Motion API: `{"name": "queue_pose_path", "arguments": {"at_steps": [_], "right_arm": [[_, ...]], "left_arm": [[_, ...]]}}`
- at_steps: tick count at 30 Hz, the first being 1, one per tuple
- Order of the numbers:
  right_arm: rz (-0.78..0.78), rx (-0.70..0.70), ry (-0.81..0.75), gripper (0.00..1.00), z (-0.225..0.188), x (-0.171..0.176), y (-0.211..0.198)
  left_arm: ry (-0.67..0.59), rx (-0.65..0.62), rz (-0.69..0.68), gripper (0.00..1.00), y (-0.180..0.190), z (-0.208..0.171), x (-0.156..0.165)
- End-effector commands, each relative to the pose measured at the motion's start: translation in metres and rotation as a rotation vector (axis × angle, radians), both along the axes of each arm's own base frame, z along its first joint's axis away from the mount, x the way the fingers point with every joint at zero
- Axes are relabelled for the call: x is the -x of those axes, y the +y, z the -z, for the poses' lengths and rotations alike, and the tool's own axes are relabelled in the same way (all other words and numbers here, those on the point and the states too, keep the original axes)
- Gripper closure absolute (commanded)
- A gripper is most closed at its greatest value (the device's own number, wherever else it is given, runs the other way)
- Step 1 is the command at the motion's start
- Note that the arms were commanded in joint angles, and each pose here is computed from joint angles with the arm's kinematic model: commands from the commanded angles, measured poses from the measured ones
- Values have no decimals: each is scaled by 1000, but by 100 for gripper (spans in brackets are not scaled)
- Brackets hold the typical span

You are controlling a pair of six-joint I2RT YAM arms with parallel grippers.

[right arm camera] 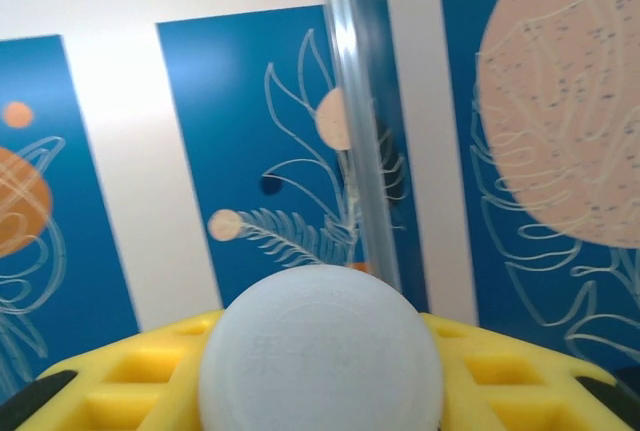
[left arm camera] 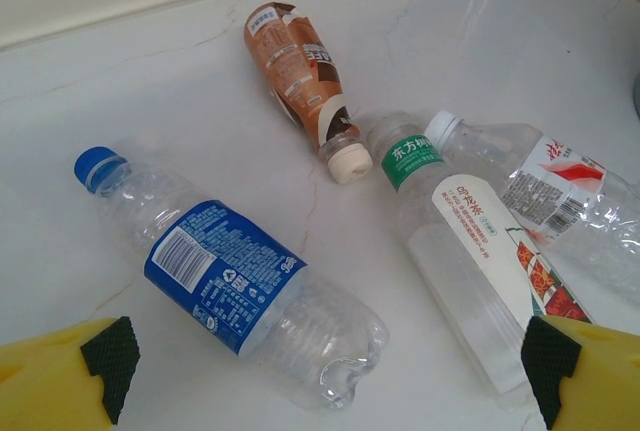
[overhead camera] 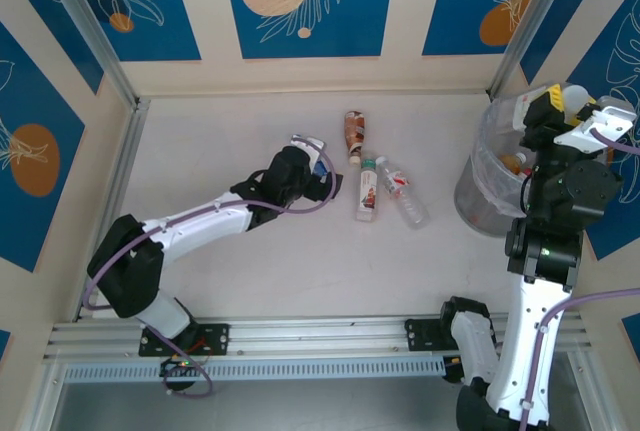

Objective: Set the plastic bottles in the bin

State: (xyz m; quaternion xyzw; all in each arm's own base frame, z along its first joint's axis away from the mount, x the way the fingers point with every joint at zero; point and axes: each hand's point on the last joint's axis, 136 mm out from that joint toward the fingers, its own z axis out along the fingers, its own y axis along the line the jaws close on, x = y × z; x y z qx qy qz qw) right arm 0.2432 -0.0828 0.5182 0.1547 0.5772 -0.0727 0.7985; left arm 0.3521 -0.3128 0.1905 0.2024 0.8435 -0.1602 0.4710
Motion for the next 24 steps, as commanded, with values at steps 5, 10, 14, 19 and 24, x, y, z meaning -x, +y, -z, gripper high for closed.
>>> {"name": "queue_pose_path", "arguments": {"at_steps": [5,10,14,19,24], "right_arm": [[179,70,165,64,31,-6,-29],[302,137,251,64,50,-11,-49],[411,156,341,63,64,-16,-68],[532,178,417,63,89,-14,-91],[617,135,534,53,125,-24,-120]], "left_arm": [[15,21,16,0,-8,-8,-3],[31,8,48,1,-16,-7,-4],[36,6,73,1,-23,-10,-5],[50,6,108,1,-32,-13,-7],[70,25,141,1,-43,-15,-8]]}}
